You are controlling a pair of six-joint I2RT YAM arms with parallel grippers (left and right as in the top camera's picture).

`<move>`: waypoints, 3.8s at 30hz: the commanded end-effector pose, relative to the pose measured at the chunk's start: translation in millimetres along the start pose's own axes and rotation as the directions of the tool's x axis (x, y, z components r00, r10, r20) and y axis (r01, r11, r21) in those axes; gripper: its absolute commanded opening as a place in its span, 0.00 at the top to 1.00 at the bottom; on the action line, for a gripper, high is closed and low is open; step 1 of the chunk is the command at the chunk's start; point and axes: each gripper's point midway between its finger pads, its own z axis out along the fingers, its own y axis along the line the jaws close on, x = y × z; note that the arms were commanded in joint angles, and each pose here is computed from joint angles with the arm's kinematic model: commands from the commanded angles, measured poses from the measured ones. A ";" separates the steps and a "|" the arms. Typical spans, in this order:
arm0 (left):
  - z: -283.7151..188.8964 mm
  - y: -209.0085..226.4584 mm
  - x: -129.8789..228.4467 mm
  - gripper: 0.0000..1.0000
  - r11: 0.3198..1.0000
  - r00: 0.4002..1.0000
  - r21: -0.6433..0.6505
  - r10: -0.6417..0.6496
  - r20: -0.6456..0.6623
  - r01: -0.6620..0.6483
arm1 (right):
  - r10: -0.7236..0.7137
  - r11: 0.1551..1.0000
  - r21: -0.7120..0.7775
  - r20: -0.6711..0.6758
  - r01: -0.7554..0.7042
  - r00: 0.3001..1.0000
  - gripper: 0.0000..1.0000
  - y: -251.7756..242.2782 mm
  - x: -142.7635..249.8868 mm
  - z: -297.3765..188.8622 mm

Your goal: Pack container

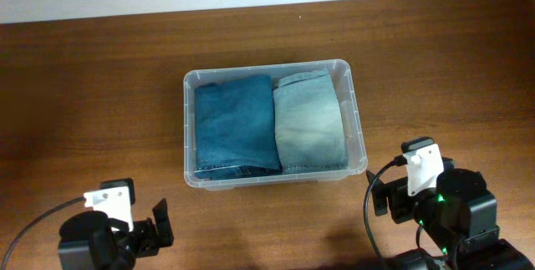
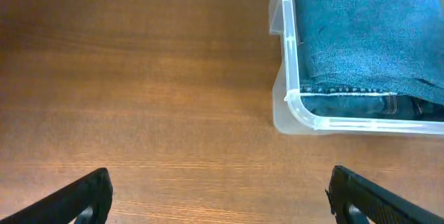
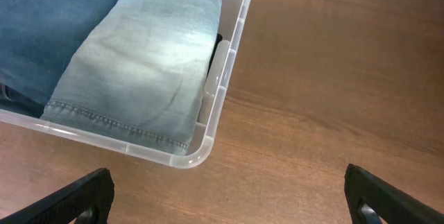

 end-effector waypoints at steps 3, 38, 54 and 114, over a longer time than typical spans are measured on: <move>-0.4 -1.2 0.3 0.01 1.000 1.000 0.007 -0.013 0.000 0.013 | 0.003 1.000 0.010 -0.004 -0.003 1.000 0.02 -1.2 0.9 0.3; -0.3 -1.2 0.3 0.01 1.000 1.000 0.007 -0.013 0.000 0.013 | 0.037 0.982 0.133 0.547 -0.131 0.836 0.02 -33.0 35.7 89.4; 41.5 -10.0 14.9 0.01 0.998 0.994 0.069 0.000 0.110 -0.007 | 0.037 0.982 0.133 0.547 -0.131 0.836 0.02 -33.0 35.7 89.4; 100.2 0.1 -18.6 0.01 0.999 0.761 0.016 0.017 0.648 -0.035 | 0.037 0.982 0.133 0.547 -0.131 0.836 0.02 -33.0 35.7 89.4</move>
